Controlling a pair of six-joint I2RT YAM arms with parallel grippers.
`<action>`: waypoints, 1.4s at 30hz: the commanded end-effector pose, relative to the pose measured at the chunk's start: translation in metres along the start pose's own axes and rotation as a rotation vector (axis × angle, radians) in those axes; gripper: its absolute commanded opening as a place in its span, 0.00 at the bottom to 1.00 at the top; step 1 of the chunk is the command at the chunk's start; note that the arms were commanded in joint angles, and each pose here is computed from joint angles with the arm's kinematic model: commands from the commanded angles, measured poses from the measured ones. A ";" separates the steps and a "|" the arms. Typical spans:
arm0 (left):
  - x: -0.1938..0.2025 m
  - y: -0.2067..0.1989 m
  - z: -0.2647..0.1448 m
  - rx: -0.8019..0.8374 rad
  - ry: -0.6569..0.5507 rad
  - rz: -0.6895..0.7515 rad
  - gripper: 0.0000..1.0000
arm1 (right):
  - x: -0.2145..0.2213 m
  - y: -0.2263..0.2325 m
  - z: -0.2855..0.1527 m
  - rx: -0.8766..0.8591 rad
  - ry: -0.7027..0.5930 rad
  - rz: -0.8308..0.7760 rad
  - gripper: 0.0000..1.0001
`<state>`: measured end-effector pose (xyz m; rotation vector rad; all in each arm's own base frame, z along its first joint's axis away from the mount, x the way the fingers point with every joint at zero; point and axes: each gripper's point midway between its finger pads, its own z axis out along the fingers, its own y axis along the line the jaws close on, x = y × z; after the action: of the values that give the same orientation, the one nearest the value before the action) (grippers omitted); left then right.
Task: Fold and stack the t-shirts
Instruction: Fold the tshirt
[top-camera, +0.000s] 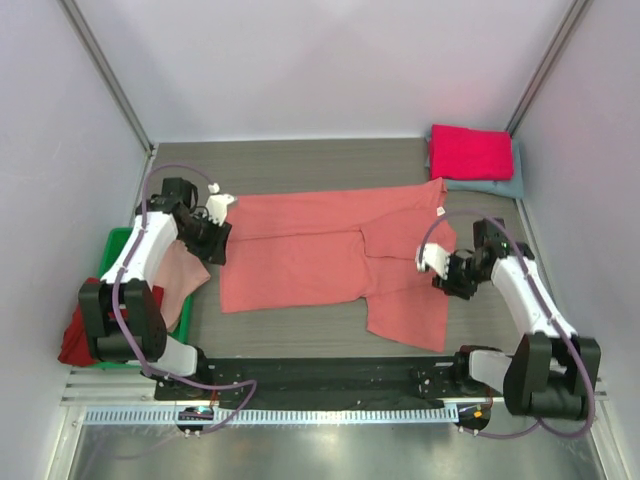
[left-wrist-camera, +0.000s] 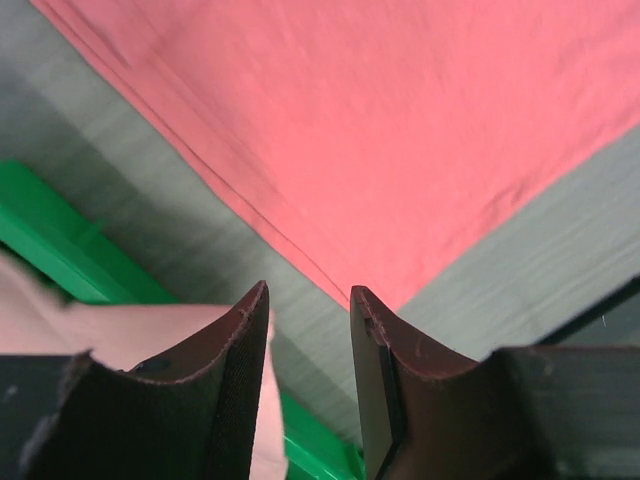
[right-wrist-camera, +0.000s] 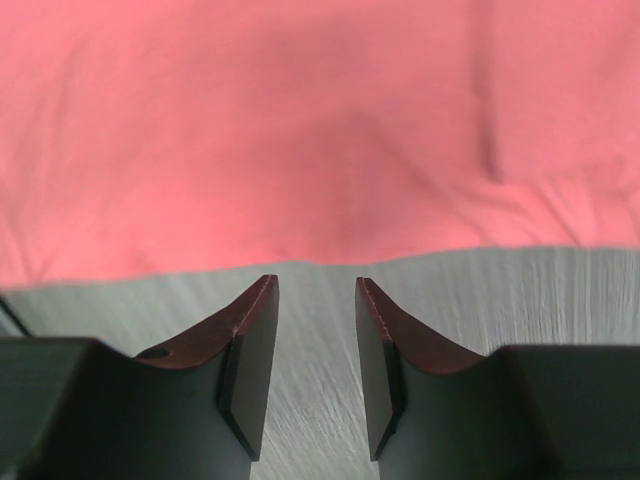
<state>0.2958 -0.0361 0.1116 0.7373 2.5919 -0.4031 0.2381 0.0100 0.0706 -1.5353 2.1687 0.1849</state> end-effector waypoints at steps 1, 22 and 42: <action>0.005 -0.008 -0.012 -0.016 -0.022 0.078 0.39 | 0.000 0.042 -0.007 -0.106 -0.047 -0.422 0.42; -0.007 0.023 -0.018 -0.145 0.026 -0.002 0.39 | 0.024 0.148 0.016 -0.606 -0.266 -1.027 0.40; 0.027 0.018 -0.013 -0.101 0.147 0.106 0.39 | 0.047 0.151 0.060 -0.470 -0.168 -1.160 0.13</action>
<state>0.3019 -0.0087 0.1077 0.7715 2.6678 -0.2025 0.0781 0.0455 0.0066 -2.2414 1.6848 0.6976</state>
